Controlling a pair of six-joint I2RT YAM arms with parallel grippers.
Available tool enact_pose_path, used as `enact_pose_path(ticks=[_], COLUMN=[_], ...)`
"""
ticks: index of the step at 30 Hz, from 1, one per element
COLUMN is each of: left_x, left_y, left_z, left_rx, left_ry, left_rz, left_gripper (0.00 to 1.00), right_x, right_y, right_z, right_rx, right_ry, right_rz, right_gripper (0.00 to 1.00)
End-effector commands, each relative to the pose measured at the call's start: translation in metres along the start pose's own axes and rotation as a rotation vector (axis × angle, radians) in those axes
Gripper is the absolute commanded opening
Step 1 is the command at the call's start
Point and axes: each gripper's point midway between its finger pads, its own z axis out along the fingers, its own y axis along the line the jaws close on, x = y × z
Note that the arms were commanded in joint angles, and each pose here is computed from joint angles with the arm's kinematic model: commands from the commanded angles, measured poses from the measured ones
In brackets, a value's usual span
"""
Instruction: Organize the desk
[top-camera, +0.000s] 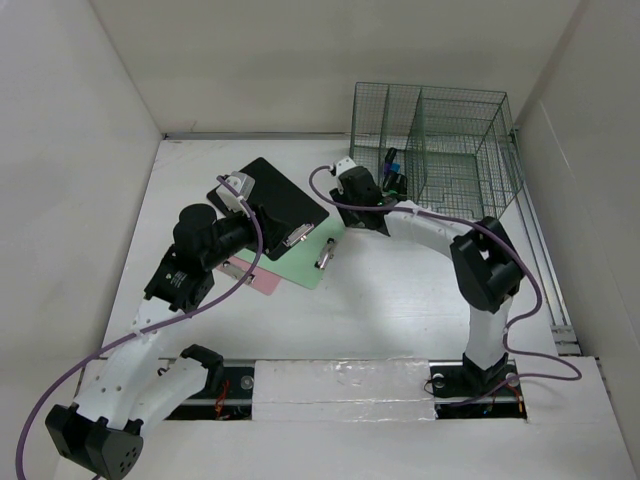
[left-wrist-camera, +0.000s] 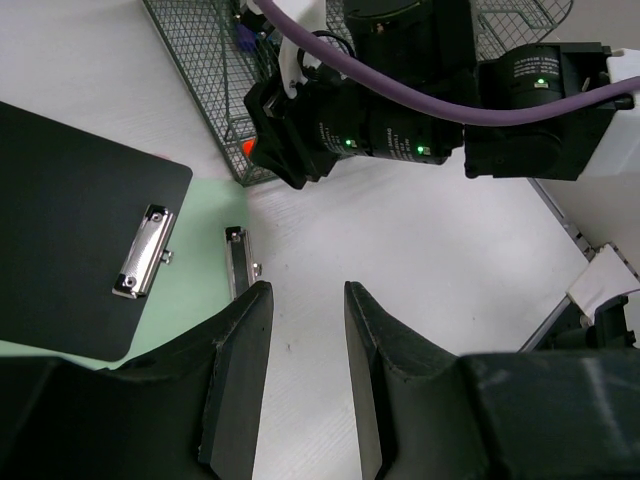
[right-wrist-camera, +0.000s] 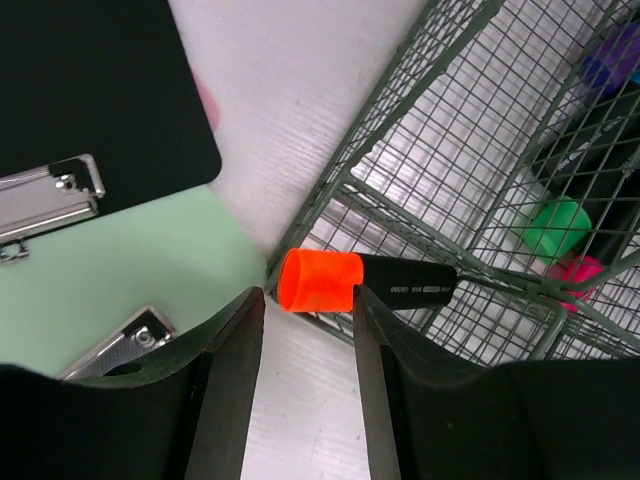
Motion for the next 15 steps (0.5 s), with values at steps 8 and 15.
enact_pose_path(ticks=[8,15], left_x=[-0.024,-0.023], left_y=[-0.01,-0.01], left_z=[-0.003,-0.003], left_rx=[0.028,0.027], left_ry=[-0.069,-0.067], left_rz=[0.032,0.033], left_gripper=[0.31,0.31], right_x=[-0.028,-0.023], right_y=[-0.016,-0.006], right_z=[0.006,0.01], right_rx=[0.102,0.07], right_ry=[-0.039,-0.021], right_rz=[-0.025,-0.038], right_gripper=[0.42,0.43])
